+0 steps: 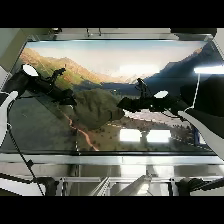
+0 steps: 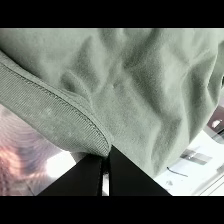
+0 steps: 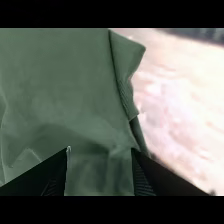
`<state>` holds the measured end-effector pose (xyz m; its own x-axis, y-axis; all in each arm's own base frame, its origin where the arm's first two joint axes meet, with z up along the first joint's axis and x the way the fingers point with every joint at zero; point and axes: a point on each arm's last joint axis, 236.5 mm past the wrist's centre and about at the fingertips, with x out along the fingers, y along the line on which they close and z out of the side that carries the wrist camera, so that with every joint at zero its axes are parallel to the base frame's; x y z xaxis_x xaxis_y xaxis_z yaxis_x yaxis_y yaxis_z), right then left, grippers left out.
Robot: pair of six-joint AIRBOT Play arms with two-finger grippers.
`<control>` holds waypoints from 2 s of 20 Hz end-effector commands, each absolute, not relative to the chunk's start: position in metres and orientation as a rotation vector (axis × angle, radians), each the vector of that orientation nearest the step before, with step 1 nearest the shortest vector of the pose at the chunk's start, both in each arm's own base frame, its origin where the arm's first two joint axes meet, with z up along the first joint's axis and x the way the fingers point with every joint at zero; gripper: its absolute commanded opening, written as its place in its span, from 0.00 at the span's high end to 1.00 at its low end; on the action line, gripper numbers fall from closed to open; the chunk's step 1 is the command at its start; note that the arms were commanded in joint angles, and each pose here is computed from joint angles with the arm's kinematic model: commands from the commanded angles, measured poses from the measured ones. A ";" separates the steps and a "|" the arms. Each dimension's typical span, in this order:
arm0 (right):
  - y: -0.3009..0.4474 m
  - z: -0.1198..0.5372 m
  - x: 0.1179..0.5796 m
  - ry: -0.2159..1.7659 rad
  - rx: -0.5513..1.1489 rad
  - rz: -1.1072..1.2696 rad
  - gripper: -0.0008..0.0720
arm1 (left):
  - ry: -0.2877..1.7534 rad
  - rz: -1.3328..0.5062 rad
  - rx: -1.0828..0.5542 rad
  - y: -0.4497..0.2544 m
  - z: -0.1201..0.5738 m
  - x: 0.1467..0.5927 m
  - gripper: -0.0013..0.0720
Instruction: Fold the shirts.
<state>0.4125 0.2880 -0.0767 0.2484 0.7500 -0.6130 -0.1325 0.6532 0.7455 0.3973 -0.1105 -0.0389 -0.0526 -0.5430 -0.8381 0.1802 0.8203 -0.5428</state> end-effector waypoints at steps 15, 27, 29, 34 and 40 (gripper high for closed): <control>0.295 -0.092 0.392 1.257 0.617 0.726 0.97 | 1.509 -0.610 -0.296 -0.111 -0.038 0.398 0.95; 0.225 0.409 0.360 0.144 0.296 1.000 0.97 | 0.438 -1.077 -0.135 -0.192 0.388 0.349 0.95; 0.207 0.457 0.319 0.032 0.184 0.927 0.97 | 0.201 -0.979 -0.031 -0.185 0.463 0.316 0.95; 0.198 0.422 0.313 0.192 0.119 0.866 0.97 | 0.281 -0.939 -0.080 -0.190 0.424 0.309 0.95; 0.208 0.239 0.403 0.684 0.194 0.851 0.97 | 0.699 -0.977 -0.242 -0.212 0.251 0.386 0.95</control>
<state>0.3712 0.2096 0.3267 0.5455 0.7767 -0.3148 -0.7064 0.6283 0.3261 0.3596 -0.2053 0.3225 0.4382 -0.8253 -0.3561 0.7400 0.5561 -0.3783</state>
